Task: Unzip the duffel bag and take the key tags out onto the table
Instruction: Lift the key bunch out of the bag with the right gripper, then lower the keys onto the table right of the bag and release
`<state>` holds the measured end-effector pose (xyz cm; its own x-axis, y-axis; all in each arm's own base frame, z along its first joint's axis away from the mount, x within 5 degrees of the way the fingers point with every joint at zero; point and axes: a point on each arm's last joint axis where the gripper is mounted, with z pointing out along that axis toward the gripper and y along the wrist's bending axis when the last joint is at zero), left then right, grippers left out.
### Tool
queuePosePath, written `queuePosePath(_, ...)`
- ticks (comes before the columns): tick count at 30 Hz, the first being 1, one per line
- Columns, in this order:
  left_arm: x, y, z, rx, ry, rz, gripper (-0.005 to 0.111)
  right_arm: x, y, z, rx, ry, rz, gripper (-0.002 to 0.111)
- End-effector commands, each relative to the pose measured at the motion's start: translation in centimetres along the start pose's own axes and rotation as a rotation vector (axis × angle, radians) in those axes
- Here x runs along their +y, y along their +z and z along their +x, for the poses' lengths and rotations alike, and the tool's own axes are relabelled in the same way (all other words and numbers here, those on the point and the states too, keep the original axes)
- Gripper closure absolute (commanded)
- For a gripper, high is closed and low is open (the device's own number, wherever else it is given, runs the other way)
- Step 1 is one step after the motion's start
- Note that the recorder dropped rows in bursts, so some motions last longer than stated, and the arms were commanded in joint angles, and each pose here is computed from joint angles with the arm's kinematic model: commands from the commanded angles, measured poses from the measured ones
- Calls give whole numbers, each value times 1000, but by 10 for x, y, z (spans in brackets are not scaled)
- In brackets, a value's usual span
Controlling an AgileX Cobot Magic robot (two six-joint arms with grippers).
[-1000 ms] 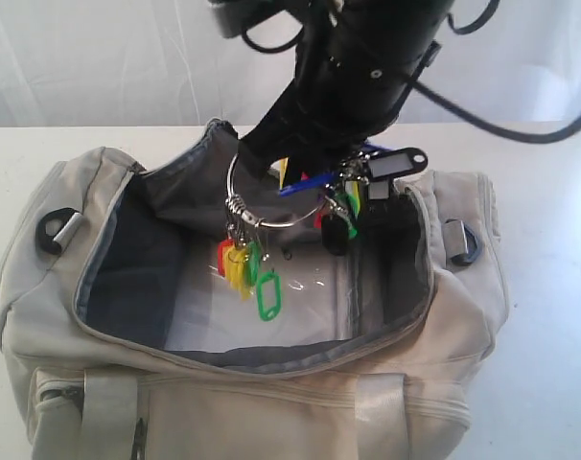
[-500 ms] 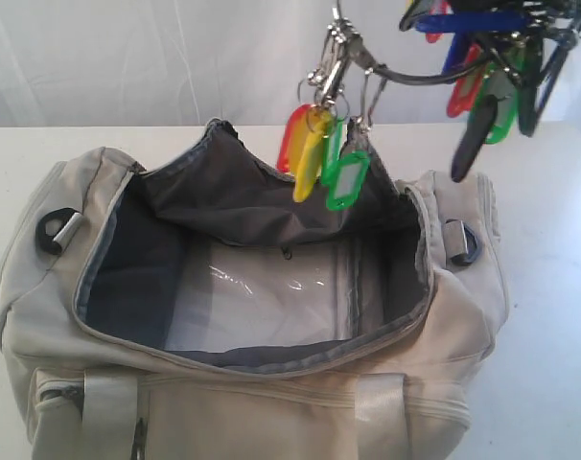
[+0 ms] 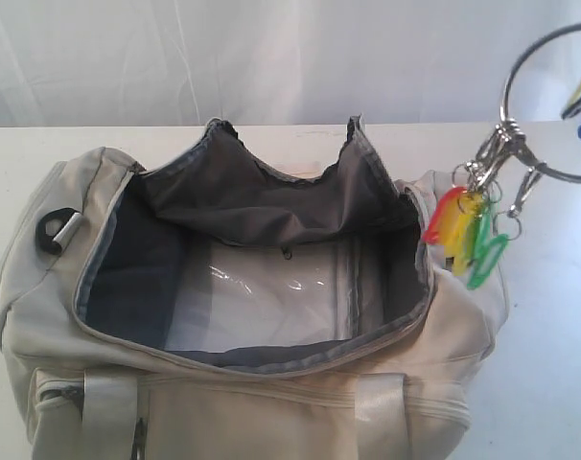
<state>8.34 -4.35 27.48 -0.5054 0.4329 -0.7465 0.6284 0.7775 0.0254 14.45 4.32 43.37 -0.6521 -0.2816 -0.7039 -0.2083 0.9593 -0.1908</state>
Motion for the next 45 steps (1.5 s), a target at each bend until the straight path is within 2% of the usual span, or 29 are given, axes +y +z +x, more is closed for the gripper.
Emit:
queuePosePath(1, -2, 0, 0, -12, -3, 14, 107, -8, 16, 12, 57, 32, 66, 108)
queuePosePath(11, -2, 0, 1, 1, 2, 17, 107, -21, 66, 62, 325, 53, 162, 108)
queuePosePath(17, -2, 0, 1, 1, 2, 17, 107, -25, 107, 94, 475, 116, 123, 108)
queuePosePath(22, -3, 0, 1, -2, 0, 20, 107, -25, 143, 102, 499, 172, 55, 108)
queuePosePath(31, -3, 0, 1, -6, -3, 20, 107, -26, 201, 110, 585, 186, 28, 108)
queuePosePath(38, -2, 0, 1, -8, -3, 18, 107, -24, 238, 112, 553, 199, 15, 108)
queuePosePath(45, -2, 1, 1, -9, -5, 15, 107, -28, 268, 129, 625, 360, -19, 108)
